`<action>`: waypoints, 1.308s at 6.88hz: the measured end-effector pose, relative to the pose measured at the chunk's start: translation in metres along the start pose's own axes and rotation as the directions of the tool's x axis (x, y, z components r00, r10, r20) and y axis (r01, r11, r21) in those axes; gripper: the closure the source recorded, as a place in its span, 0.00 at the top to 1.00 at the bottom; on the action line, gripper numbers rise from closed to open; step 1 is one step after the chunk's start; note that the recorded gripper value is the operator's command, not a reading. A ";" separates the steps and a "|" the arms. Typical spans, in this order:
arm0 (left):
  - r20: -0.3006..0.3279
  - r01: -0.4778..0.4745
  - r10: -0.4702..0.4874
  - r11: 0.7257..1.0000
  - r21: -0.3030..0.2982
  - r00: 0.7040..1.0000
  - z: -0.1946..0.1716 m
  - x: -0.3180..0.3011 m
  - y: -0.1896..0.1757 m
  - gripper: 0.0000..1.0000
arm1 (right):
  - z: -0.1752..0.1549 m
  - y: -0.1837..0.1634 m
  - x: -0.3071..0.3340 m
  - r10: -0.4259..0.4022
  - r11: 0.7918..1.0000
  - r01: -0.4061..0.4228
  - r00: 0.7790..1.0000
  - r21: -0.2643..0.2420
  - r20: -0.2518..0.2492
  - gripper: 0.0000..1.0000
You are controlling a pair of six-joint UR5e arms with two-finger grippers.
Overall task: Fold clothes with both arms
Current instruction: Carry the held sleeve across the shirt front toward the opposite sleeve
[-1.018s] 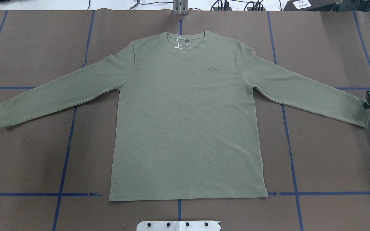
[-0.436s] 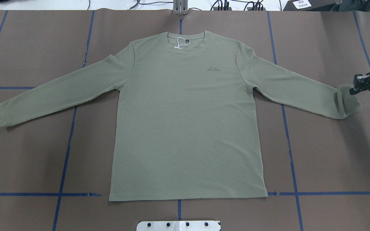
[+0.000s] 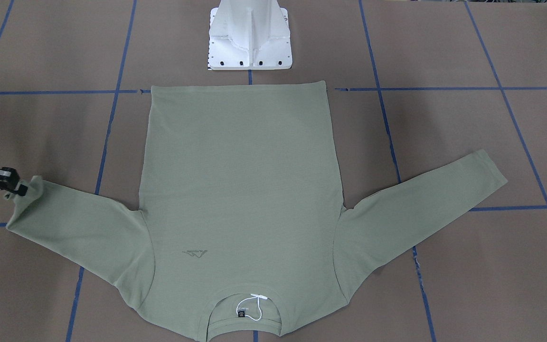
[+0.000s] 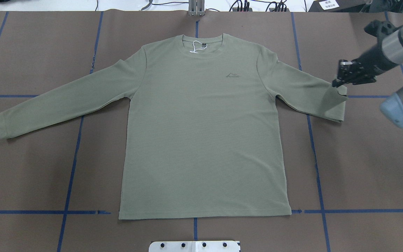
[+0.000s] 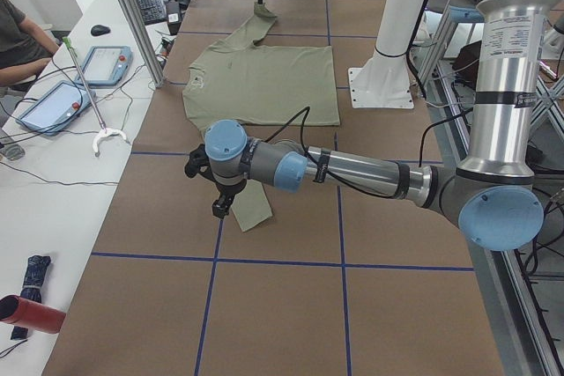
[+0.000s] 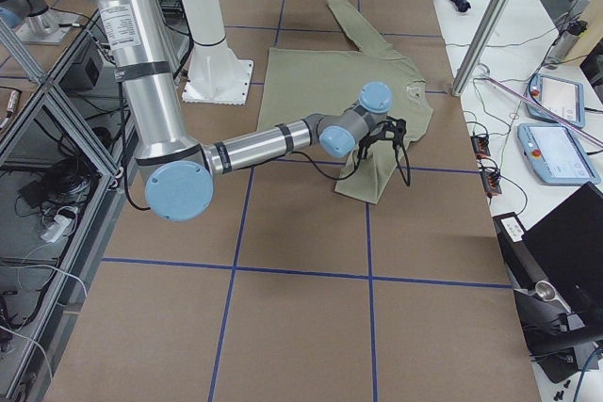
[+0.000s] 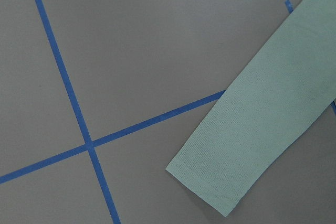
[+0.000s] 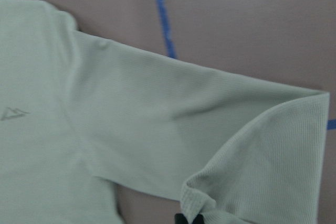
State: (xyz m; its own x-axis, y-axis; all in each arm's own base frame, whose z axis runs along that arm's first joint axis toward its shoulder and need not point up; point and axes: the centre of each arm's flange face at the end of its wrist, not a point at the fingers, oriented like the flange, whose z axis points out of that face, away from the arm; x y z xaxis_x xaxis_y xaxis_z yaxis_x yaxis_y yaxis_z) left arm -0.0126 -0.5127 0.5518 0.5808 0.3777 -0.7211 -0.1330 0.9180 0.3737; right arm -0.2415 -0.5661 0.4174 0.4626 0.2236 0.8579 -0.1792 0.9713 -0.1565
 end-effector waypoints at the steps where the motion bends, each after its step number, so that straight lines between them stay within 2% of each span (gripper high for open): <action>1: 0.000 -0.002 0.002 1.000 0.001 1.000 -0.001 0.001 0.000 1.00 | 0.011 0.012 -0.073 0.046 0.999 -0.047 0.998 0.013 0.034 0.00; 3: 0.001 -0.004 0.004 1.000 0.003 1.000 -0.001 0.002 -0.001 1.00 | 0.041 0.039 -0.248 0.136 0.987 -0.144 0.986 0.072 0.099 0.00; 4: 0.000 -0.005 0.005 1.000 0.003 1.000 -0.001 0.002 -0.001 1.00 | 0.068 0.056 -0.326 0.163 0.980 -0.174 0.980 0.099 0.110 0.00; 5: 0.000 -0.005 0.005 1.000 0.004 1.000 -0.002 0.002 -0.001 1.00 | 0.100 0.077 -0.388 0.167 0.977 -0.178 0.981 0.118 0.100 0.00; 7: 0.000 -0.008 0.008 1.000 0.006 1.000 -0.003 0.003 -0.002 1.00 | 0.154 0.130 -0.472 0.136 0.979 -0.150 0.985 0.141 0.102 0.00; 9: 0.000 -0.009 0.009 1.000 0.007 1.000 -0.003 0.004 -0.002 1.00 | 0.178 0.161 -0.511 0.117 0.977 -0.136 0.986 0.164 0.119 0.00</action>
State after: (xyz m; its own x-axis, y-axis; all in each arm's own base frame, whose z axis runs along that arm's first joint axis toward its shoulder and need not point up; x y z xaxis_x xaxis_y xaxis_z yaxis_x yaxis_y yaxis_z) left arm -0.0125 -0.5129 0.5463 0.5795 0.3861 -0.7178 -0.1326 0.9136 0.3843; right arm -0.6614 -0.5380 0.0413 0.3318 0.3245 0.8858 -0.3800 0.9054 -0.1893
